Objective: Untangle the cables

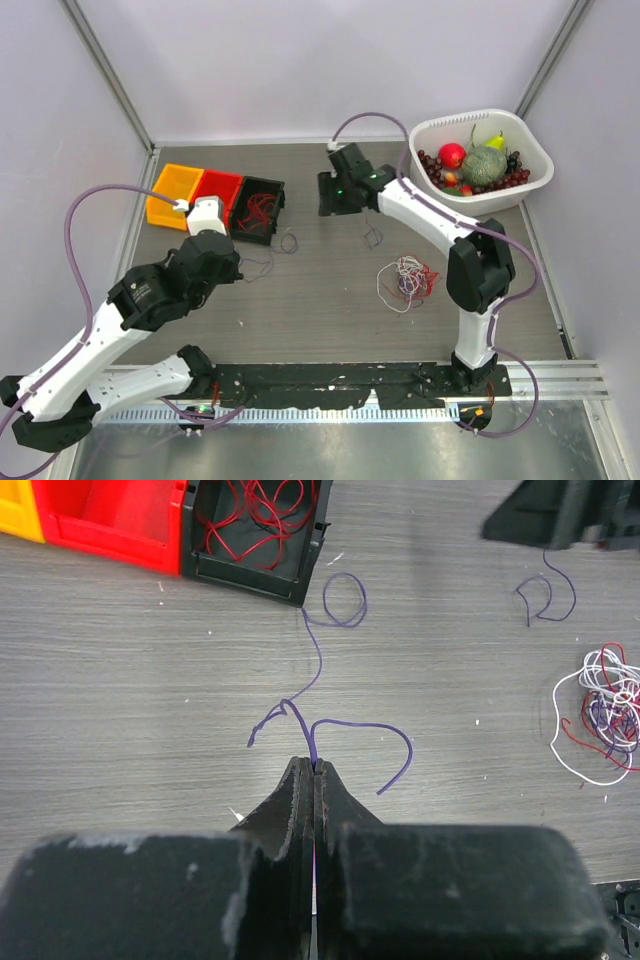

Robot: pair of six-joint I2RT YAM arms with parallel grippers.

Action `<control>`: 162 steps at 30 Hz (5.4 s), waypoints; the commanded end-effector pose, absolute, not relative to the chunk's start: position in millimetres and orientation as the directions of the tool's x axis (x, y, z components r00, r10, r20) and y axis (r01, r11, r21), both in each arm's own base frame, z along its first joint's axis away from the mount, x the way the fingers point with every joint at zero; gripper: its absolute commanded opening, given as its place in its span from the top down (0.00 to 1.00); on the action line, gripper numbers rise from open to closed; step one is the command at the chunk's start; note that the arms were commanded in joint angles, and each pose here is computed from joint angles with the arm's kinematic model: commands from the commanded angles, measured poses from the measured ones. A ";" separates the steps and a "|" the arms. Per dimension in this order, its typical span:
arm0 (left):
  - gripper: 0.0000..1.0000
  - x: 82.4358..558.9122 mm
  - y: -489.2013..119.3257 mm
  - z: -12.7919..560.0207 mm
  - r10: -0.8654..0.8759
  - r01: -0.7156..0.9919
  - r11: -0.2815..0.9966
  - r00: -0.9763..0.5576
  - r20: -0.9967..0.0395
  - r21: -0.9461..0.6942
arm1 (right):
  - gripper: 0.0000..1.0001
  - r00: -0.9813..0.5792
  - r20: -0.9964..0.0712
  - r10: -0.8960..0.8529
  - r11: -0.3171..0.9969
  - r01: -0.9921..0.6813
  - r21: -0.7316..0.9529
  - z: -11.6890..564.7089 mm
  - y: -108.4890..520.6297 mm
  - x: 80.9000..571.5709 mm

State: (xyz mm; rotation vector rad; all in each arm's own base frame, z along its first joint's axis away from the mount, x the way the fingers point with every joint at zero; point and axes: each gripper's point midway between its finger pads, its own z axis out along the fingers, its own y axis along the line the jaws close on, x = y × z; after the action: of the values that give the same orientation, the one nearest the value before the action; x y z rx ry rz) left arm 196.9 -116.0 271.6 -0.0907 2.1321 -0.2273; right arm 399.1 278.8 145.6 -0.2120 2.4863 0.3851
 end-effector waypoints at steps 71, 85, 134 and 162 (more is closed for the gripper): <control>1.00 188.0 -128.1 275.6 -0.177 0.090 0.958 -0.559 -0.810 -0.272 | 0.76 -0.686 -0.714 -0.141 0.812 -0.492 0.312 102.2 449.1 374.2; 1.00 183.2 -125.4 279.2 -0.188 0.100 0.952 -0.558 -0.808 -0.290 | 0.71 -0.698 -0.646 -0.309 0.769 -0.583 0.263 37.4 442.1 352.5; 1.00 165.1 -15.8 271.6 -0.352 -0.346 0.912 -0.387 -0.852 -0.220 | 0.99 -0.591 0.159 0.791 -0.209 -0.016 0.978 392.4 152.5 418.1; 1.00 204.0 -176.2 167.6 -0.015 0.086 0.982 -0.853 -0.522 -0.169 | 0.99 -0.898 -0.440 -0.004 0.649 -0.337 0.682 182.3 355.2 227.4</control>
State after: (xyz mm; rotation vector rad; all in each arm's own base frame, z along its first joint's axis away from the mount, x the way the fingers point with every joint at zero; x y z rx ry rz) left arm 204.8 -153.0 194.6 -0.0301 2.4308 -0.1437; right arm 232.1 347.9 218.9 -0.1550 2.4877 1.2267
